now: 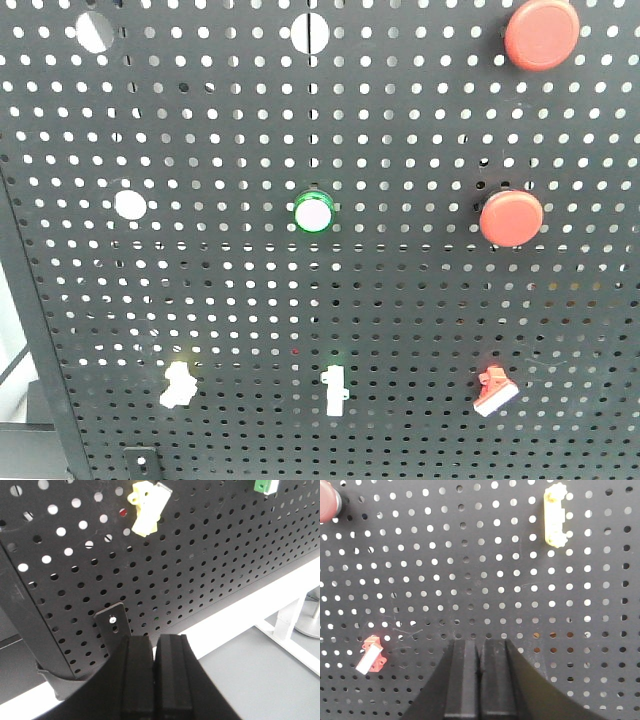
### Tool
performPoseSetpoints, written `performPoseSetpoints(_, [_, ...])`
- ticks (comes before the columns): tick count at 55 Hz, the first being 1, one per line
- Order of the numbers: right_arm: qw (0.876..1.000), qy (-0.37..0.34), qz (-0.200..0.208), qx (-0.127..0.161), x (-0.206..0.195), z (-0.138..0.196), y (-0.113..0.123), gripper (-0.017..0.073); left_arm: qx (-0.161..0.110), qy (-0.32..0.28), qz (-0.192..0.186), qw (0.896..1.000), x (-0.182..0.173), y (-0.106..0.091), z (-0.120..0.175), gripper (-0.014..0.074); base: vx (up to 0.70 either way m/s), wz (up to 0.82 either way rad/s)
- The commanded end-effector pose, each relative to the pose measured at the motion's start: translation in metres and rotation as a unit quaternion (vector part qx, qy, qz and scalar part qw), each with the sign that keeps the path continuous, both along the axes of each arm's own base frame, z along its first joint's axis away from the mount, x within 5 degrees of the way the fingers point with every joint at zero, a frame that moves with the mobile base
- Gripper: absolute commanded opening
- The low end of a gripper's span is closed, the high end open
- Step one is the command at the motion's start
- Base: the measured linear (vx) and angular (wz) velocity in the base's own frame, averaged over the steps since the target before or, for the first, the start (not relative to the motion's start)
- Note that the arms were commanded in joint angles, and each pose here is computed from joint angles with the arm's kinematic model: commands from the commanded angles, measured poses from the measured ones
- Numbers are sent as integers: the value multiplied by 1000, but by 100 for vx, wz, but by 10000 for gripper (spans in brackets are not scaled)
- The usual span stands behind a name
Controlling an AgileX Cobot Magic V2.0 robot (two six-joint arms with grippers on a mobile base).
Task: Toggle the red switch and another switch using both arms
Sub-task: 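Withdraw the right gripper away from the red switch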
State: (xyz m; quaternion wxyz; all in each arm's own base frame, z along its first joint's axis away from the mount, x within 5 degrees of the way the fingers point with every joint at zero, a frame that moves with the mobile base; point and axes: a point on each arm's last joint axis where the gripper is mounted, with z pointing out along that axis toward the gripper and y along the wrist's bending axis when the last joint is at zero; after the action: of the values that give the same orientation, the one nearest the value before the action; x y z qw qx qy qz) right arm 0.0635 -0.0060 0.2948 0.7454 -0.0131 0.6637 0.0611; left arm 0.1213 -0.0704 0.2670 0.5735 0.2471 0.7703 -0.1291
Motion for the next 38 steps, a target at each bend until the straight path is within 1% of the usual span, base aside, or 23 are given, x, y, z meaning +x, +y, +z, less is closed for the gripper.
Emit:
performPoseSetpoints(1, [1000, -18, 5, -19, -1, 9, 1, -6, -24, -43, 4, 999, 3, -1, 15, 3, 0, 0])
performPoseSetpoints(7, [1000, -18, 5, -19, -1, 9, 1, -6, -23, -47, 4, 999, 3, -1, 13, 3, 0, 0])
performPoseSetpoints(9, [1000, -18, 5, -19, -1, 9, 1, -6, -16, -51, 2, 999, 1, 0, 11, 3, 0, 0])
performPoseSetpoints(13, [1000, -18, 5, -19, -1, 9, 1, -6, -5, -76, 0, 997, -5, 4, 6, 3, 0, 0])
performPoseSetpoints(16, [1000, -18, 4, -19, -1, 9, 1, -6, -2, -112, 6, 994, -11, 10, 2, 3, 0, 0])
performPoseSetpoints(20, [1000, -18, 5, -19, -1, 9, 1, -6, -31, -160, 43, 986, -22, 24, -5, 3, 0, 0])
performPoseSetpoints(22, [1000, -18, 5, -19, -1, 9, 1, -6, -40, -179, 62, 981, -27, 31, -10, 3, 0, 0])
performPoseSetpoints(25, [1000, -18, 5, -19, -1, 9, 1, -6, -46, -199, 93, 974, -36, 41, -19, 3, 0, 0])
performPoseSetpoints(26, [1000, -18, 5, -19, -1, 9, 1, -6, -49, -201, 101, 973, -38, 43, -22, 3, 0, 0])
performPoseSetpoints(28, [1000, -18, 5, -19, -1, 9, 1, -6, -66, -204, 128, 968, -43, 49, -29, 3, 0, 0])
performPoseSetpoints(32, [1000, -18, 5, -19, -1, 9, 1, -6, -86, -199, 169, 961, -51, 58, -44, 3, 0, 0])
performPoseSetpoints(33, [1000, -18, 5, -19, -1, 9, 1, -6, -86, -197, 180, 960, -52, 60, -49, 3, 0, 0])
performPoseSetpoints(37, [1000, -18, 5, -19, -1, 9, 1, -6, -103, -196, 213, 952, -59, 65, -60, 3, 0, 0])
performPoseSetpoints(38, [1000, -18, 5, -19, -1, 9, 1, -6, -102, -189, 220, 951, -60, 66, -62, 3, 0, 0])
